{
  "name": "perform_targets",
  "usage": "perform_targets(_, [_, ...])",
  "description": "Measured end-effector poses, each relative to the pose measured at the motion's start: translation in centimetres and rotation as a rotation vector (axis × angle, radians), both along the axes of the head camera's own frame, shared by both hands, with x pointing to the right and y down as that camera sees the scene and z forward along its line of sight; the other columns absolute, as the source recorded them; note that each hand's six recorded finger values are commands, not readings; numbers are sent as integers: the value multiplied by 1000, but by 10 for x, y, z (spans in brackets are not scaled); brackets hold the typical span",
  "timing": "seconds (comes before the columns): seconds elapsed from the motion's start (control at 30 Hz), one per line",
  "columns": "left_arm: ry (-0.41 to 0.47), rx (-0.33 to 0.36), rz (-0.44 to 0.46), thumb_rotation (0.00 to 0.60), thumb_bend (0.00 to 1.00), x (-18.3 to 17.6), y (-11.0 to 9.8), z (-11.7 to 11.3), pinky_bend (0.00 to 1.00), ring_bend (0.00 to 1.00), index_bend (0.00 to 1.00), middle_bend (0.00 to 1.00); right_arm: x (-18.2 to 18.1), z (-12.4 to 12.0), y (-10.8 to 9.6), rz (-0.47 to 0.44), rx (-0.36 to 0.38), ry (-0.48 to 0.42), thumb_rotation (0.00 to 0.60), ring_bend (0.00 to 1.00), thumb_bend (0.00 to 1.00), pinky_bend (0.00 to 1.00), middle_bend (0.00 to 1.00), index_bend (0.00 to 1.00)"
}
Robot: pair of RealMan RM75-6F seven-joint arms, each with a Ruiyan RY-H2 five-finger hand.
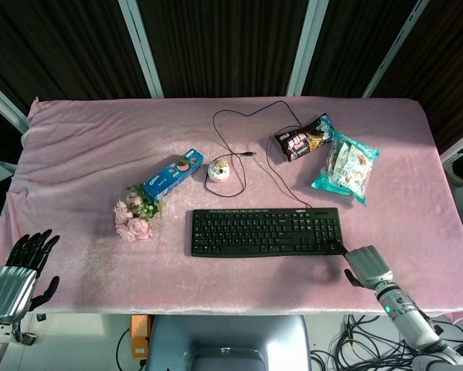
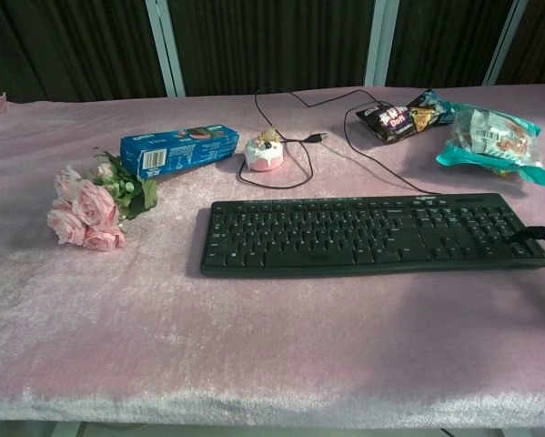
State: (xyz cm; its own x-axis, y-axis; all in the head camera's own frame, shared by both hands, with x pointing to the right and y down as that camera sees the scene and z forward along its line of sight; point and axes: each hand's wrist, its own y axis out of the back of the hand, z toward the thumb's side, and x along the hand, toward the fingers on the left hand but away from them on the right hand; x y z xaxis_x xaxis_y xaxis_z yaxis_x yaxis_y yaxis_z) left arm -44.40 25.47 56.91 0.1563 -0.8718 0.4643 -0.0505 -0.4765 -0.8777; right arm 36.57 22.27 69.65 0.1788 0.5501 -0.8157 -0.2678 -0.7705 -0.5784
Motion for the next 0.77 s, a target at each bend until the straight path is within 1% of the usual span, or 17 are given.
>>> perform_targets(0.1, [4,10,0,600,413,0,0,-2,0,0,0,0,0,-9,-4,10,37,-14,600,1000,586,1000,1000,187])
perform_targets(0.13, [6,14,1,600,413,0,0,-2,0,0,0,0,1,-12,-6,15,55,-20,600,989,587,996,996,169])
perform_targets(0.17, [8,17,4,600,413,1,0,-3,0,0,0,0,1,-18,-8,21,83,-27,600,950,586,969,964,139])
perform_targets(0.2, [9,17,5,600,413,1,0,-3,0,0,0,0,2,-23,-10,26,108,-33,600,852,586,897,872,89])
perform_targets(0.23, [10,17,6,600,413,1,1,-3,0,0,0,0,3,-29,-12,31,136,-39,600,704,587,788,723,44])
perform_targets(0.27, [9,16,6,600,413,1,1,-3,0,0,0,0,4,-38,-14,38,178,-48,600,595,586,701,604,21])
perform_targets(0.3, [9,16,6,600,413,1,1,-3,0,0,0,0,5,-45,-15,43,212,-54,600,425,574,555,416,0])
perform_targets(0.33, [10,15,6,600,413,1,1,-3,0,0,0,0,6,-53,-16,49,250,-59,600,326,557,464,308,0])
perform_targets(0.37, [10,14,6,600,414,1,1,-3,0,0,0,0,8,-65,-17,56,303,-65,600,260,540,402,239,0])
perform_targets(0.4, [10,14,7,600,413,1,1,-3,0,0,0,0,9,-74,-16,60,345,-69,600,168,507,322,145,0])
perform_targets(0.47, [10,15,7,600,413,1,1,-2,0,0,0,0,13,-96,-13,68,442,-77,600,68,466,259,49,0])
perform_targets(0.53, [10,14,6,600,413,1,0,-2,0,0,0,0,18,-115,-6,77,515,-85,600,9,441,206,2,0])
perform_targets(0.57, [11,11,7,600,413,2,0,-1,0,0,0,0,21,-125,1,85,552,-91,600,3,441,189,0,0])
perform_targets(0.6, [11,9,8,600,413,2,0,0,0,0,0,0,23,-132,5,91,570,-94,600,0,440,164,0,0])
perform_targets(0.67, [10,5,10,600,413,3,-1,1,0,0,0,0,26,-140,12,99,590,-108,600,0,441,149,0,0])
perform_targets(0.77, [8,1,10,600,413,3,-1,2,0,0,0,0,27,-139,15,94,570,-115,600,0,441,144,0,0])
